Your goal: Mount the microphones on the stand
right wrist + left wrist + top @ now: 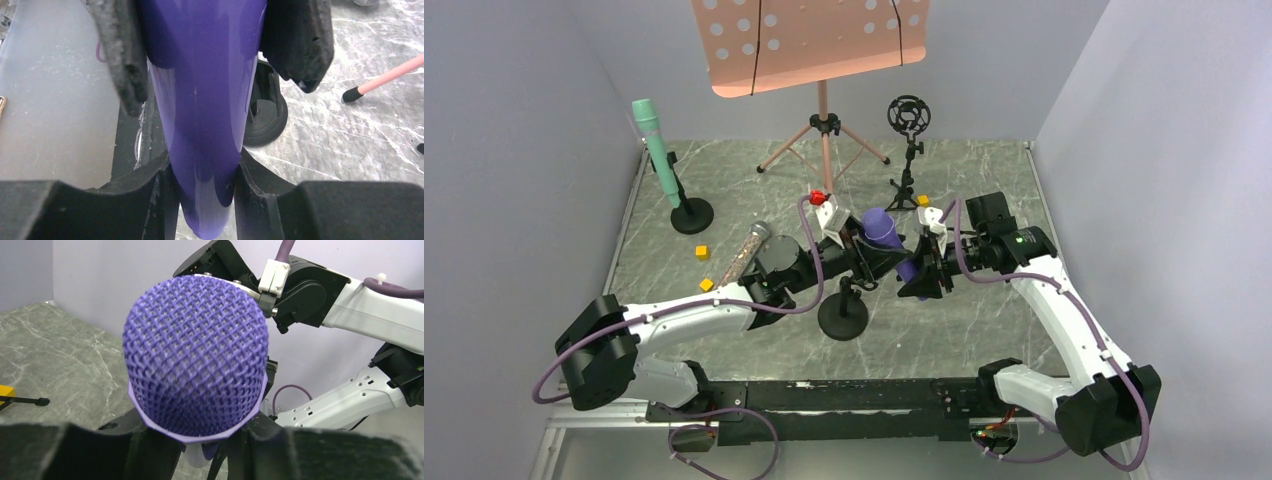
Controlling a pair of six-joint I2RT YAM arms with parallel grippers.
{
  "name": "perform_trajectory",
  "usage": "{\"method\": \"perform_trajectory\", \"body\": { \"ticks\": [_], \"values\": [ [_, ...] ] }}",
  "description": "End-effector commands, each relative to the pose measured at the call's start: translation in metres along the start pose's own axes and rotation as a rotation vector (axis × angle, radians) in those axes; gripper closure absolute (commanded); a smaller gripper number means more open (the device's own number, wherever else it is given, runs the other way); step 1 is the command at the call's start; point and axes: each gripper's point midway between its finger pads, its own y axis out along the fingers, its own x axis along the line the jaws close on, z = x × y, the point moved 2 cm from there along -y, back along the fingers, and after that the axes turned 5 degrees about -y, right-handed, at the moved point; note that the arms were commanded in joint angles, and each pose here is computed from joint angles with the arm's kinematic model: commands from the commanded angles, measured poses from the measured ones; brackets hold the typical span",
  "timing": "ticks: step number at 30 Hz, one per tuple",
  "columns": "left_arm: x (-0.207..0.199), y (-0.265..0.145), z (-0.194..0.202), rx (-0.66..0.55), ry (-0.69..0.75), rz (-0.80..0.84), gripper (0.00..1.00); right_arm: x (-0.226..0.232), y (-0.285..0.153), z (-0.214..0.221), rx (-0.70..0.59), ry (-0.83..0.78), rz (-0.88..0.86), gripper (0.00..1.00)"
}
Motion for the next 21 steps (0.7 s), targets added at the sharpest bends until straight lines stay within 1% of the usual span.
{"method": "perform_trajectory", "body": {
  "ticks": [1,3,4,6,8,9,11,12,13,14,15,19,21],
  "values": [
    [-0.020,0.008,-0.026,-0.057,0.016,0.059,0.86,0.003,-0.001,-0.015,-0.057,-0.083,-0.009,0.89],
    [-0.021,0.006,-0.027,-0.052,0.025,0.064,1.00,0.003,-0.001,-0.016,-0.058,-0.081,-0.007,0.88],
    [-0.023,0.005,-0.028,-0.053,0.027,0.070,1.00,0.003,-0.001,-0.016,-0.058,-0.080,-0.009,0.87],
    [-0.028,0.001,-0.031,-0.059,0.039,0.088,1.00,0.002,-0.001,-0.017,-0.056,-0.080,-0.009,0.83],
    [-0.030,-0.002,-0.034,-0.063,0.053,0.095,1.00,0.002,-0.002,-0.018,-0.055,-0.080,-0.010,0.75],
    [-0.031,-0.004,-0.036,-0.063,0.060,0.093,1.00,0.003,-0.002,-0.019,-0.056,-0.082,-0.010,0.69],
    [-0.033,-0.009,-0.039,-0.059,0.074,0.084,1.00,0.003,-0.004,-0.022,-0.054,-0.091,-0.004,0.47],
    [-0.034,-0.013,-0.042,-0.057,0.087,0.078,1.00,0.004,-0.006,-0.025,-0.048,-0.100,0.004,0.27],
    [-0.034,-0.016,-0.044,-0.057,0.093,0.074,1.00,0.004,-0.006,-0.026,-0.045,-0.106,0.008,0.18],
    [-0.035,-0.020,-0.047,-0.056,0.100,0.069,1.00,0.004,-0.008,-0.028,-0.039,-0.114,0.016,0.05],
    [-0.036,-0.025,-0.051,-0.053,0.109,0.063,1.00,0.004,-0.010,-0.030,-0.032,-0.127,0.028,0.01],
    [-0.038,-0.051,-0.068,-0.044,0.170,0.008,1.00,0.000,-0.016,-0.032,0.007,-0.147,0.083,0.00],
    [-0.038,-0.067,-0.073,-0.017,0.197,-0.035,1.00,-0.002,-0.018,-0.030,0.015,-0.153,0.104,0.00]
  ]
}}
